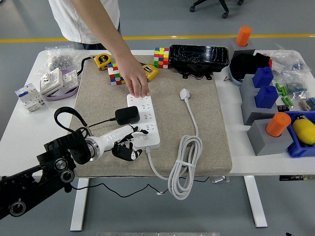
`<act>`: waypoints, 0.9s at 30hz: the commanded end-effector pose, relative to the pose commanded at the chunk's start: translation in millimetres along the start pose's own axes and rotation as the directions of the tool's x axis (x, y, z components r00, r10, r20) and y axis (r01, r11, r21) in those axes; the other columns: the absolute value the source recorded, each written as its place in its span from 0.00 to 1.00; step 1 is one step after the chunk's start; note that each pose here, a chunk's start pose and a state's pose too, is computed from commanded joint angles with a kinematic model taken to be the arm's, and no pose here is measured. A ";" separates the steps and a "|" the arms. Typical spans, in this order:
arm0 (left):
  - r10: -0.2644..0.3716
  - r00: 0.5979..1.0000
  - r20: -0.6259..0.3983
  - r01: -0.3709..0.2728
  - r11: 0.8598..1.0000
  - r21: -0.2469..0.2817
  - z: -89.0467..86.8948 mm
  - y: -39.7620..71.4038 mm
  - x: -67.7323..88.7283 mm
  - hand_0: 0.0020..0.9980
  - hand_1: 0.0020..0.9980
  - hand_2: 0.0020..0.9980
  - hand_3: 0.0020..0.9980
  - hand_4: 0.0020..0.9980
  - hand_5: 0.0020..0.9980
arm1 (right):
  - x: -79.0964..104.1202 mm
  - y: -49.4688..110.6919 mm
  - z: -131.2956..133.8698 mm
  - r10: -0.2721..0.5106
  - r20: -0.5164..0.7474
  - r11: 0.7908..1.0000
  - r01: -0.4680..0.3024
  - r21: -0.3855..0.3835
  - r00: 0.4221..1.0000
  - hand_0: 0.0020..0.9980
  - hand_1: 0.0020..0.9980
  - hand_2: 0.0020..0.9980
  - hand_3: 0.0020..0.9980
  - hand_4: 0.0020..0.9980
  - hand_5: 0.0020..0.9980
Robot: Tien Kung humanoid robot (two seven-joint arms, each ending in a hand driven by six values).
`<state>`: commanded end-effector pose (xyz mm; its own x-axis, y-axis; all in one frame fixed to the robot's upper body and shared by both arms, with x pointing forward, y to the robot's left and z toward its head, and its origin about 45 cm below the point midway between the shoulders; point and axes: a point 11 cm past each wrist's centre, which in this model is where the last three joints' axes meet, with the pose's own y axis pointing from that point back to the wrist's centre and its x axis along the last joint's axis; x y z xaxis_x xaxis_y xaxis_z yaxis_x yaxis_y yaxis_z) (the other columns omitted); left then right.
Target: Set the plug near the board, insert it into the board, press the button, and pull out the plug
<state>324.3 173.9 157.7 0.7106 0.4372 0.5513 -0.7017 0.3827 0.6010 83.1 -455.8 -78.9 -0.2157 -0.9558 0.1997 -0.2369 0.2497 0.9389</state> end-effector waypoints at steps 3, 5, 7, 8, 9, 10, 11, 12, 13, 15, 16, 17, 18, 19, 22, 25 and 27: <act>-0.002 1.000 0.001 0.002 1.000 0.000 0.1 -0.2 0.0 0.11 0.06 0.17 0.86 0.57 0.00 | -0.5 -0.1 -0.6 -0.001 0.001 1.000 0.001 0.001 1.000 0.68 0.69 0.69 0.60 0.93 0.53; -0.002 1.000 -0.001 0.002 1.000 0.000 -0.3 -0.7 -0.1 0.11 0.06 0.17 0.86 0.57 0.00 | -0.6 -0.1 -0.9 0.000 0.002 1.000 0.000 0.002 1.000 0.68 0.69 0.69 0.60 0.93 0.53; -0.005 1.000 -0.004 0.005 1.000 0.005 -2.2 -1.8 -0.7 0.11 0.06 0.17 0.84 0.58 0.00 | -1.1 -0.1 -1.2 -0.002 0.002 1.000 0.002 0.003 1.000 0.68 0.69 0.69 0.60 0.94 0.53; -0.006 1.000 -0.005 0.006 1.000 0.008 -3.1 -2.2 -0.9 0.11 0.06 0.17 0.84 0.58 0.00 | -1.2 -0.1 -1.2 -0.002 0.002 1.000 0.002 0.003 1.000 0.68 0.69 0.69 0.60 0.94 0.53; -0.007 1.000 -0.005 0.007 1.000 0.011 -4.0 -2.7 -1.1 0.11 0.06 0.17 0.84 0.58 0.00 | -1.1 -0.1 -1.0 -0.002 0.002 1.000 0.002 0.003 1.000 0.68 0.69 0.69 0.60 0.94 0.53; -0.009 1.000 -0.004 0.009 1.000 0.017 -5.3 -3.2 -1.6 0.11 0.06 0.17 0.84 0.58 0.00 | -0.9 -0.1 -0.7 -0.001 0.002 1.000 0.001 0.002 1.000 0.68 0.69 0.69 0.60 0.94 0.53; -0.010 1.000 -0.003 0.010 1.000 0.020 -6.0 -3.5 -1.8 0.11 0.06 0.17 0.84 0.58 0.00 | -0.8 -0.1 -0.7 -0.001 0.001 1.000 0.001 0.002 1.000 0.68 0.69 0.69 0.60 0.94 0.53; -0.011 1.000 -0.003 0.011 1.000 0.021 -6.3 -3.7 -1.9 0.11 0.06 0.17 0.84 0.58 0.00 | -0.7 -0.1 -0.7 -0.001 0.002 1.000 0.001 0.002 1.000 0.68 0.69 0.69 0.60 0.94 0.53; -0.011 1.000 -0.004 0.011 1.000 0.022 -6.6 -3.8 -2.0 0.10 0.06 0.17 0.84 0.58 0.00 | -0.6 -0.1 -0.7 -0.001 0.002 1.000 0.001 0.002 1.000 0.68 0.69 0.69 0.60 0.94 0.53; -0.009 1.000 -0.002 0.009 1.000 0.027 -7.9 -4.6 -1.9 0.10 0.06 0.17 0.84 0.58 0.00 | -0.4 -0.1 -0.7 0.000 0.001 1.000 0.000 0.002 1.000 0.68 0.69 0.69 0.60 0.94 0.53; -0.009 1.000 -0.001 0.009 1.000 0.030 -8.6 -5.0 -1.9 0.10 0.06 0.17 0.84 0.58 0.00 | -0.3 0.0 -0.8 0.000 0.001 1.000 0.000 0.002 1.000 0.68 0.69 0.69 0.60 0.94 0.53; -0.011 1.000 -0.001 0.011 0.999 0.033 -9.5 -5.2 -2.2 0.10 0.06 0.17 0.84 0.58 0.00 | -0.4 0.0 -0.8 0.000 0.001 1.000 0.000 0.002 1.000 0.68 0.69 0.69 0.60 0.94 0.53; -0.012 1.000 -0.002 0.012 0.999 0.034 -10.0 -5.3 -2.5 0.10 0.06 0.17 0.84 0.58 0.00 | -0.4 0.0 -0.5 -0.001 0.001 1.000 0.001 0.001 1.000 0.68 0.69 0.69 0.60 0.94 0.53; -0.014 1.000 -0.003 0.014 0.999 0.036 -10.5 -5.5 -3.1 0.10 0.06 0.17 0.83 0.59 0.00 | -0.4 0.0 -0.1 -0.001 0.001 1.000 0.001 0.000 1.000 0.68 0.69 0.69 0.60 0.93 0.53; -0.021 1.000 -0.001 0.021 0.999 0.046 -12.3 -6.2 -4.3 0.10 0.06 0.17 0.83 0.59 0.00 | -0.2 -0.1 -0.1 0.000 0.001 1.000 0.000 0.000 1.000 0.68 0.69 0.69 0.60 0.93 0.53; -0.025 1.000 0.002 0.025 0.998 0.050 -12.6 -6.2 -4.8 0.11 0.06 0.17 0.82 0.59 0.00 | -0.3 -0.1 -0.1 0.000 0.002 1.000 0.000 0.000 1.000 0.68 0.69 0.69 0.60 0.94 0.53; -0.026 1.000 0.000 0.026 0.998 0.049 -12.3 -6.2 -4.5 0.11 0.06 0.17 0.82 0.59 0.00 | 0.0 -0.1 -0.3 0.001 0.002 1.000 -0.001 0.000 1.000 0.68 0.69 0.69 0.60 0.94 0.53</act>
<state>324.8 179.6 144.4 0.7283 0.4272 0.5358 -0.6799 0.3534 0.6425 83.4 -455.9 -78.9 -0.2181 -0.9553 0.1997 -0.2370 0.2504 0.9387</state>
